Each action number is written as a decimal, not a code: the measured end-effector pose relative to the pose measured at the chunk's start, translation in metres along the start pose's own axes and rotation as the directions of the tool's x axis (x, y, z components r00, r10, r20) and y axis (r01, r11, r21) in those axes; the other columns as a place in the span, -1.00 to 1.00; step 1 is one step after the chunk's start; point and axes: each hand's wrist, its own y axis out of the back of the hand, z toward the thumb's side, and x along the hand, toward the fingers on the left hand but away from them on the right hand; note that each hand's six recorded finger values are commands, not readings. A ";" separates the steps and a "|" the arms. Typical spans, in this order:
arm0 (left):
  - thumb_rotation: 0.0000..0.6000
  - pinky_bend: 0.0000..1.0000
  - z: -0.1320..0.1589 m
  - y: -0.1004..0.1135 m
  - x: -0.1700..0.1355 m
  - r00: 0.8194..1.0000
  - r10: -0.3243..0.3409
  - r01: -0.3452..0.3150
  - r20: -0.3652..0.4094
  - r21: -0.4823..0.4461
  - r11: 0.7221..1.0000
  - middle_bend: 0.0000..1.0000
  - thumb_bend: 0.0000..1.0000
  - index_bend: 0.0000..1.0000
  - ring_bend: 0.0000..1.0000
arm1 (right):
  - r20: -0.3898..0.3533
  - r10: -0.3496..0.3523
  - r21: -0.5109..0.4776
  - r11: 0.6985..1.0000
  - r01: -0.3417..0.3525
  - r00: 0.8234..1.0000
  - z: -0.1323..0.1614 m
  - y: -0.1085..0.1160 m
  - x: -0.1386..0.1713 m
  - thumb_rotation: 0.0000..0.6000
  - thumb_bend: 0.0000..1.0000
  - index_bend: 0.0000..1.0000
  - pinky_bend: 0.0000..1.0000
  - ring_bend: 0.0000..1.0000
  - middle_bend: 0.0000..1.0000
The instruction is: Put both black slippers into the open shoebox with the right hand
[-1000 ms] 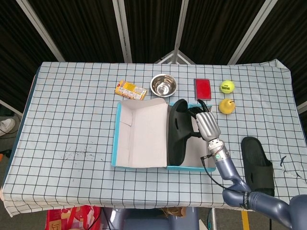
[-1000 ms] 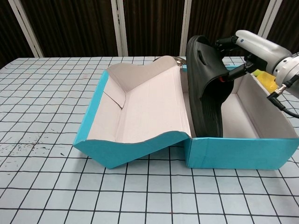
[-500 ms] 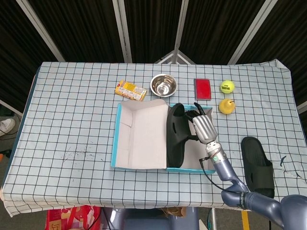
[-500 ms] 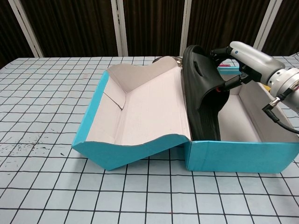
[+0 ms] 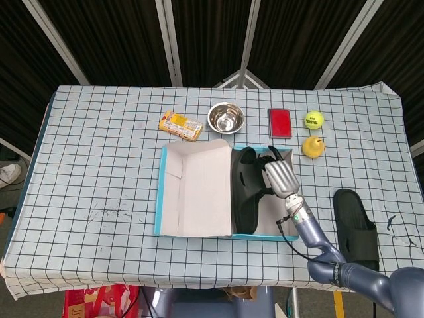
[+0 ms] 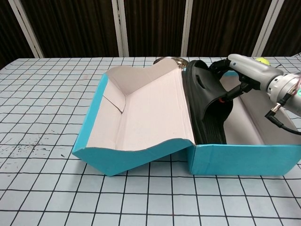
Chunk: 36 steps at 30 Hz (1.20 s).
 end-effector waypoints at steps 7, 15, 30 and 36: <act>1.00 -0.86 -0.001 0.000 0.000 1.000 0.000 0.000 0.000 -0.002 1.000 -1.00 -0.33 -0.99 -1.00 | 0.021 0.049 0.049 0.998 -0.050 0.999 -0.001 -0.001 -0.002 1.00 0.06 0.38 -1.00 -0.38 0.28; 1.00 -0.86 -0.001 0.001 0.000 1.000 0.003 -0.003 0.003 -0.006 1.000 -1.00 -0.33 -0.99 -1.00 | 0.039 0.110 0.087 0.990 -0.113 0.993 0.003 -0.004 -0.002 1.00 0.07 0.38 -1.00 -0.38 0.28; 1.00 -0.86 -0.001 0.002 0.000 1.000 0.006 -0.006 0.003 -0.007 1.000 -1.00 -0.33 -0.99 -1.00 | 0.073 0.174 0.106 0.978 -0.181 0.982 0.008 -0.012 -0.007 1.00 0.07 0.38 -1.00 -0.38 0.29; 1.00 -0.86 -0.001 0.002 0.000 1.000 0.006 -0.006 0.004 -0.007 1.000 -1.00 -0.33 -0.99 -1.00 | 0.090 0.173 0.080 0.980 -0.180 0.981 0.009 -0.016 -0.011 1.00 0.07 0.38 -1.00 -0.38 0.31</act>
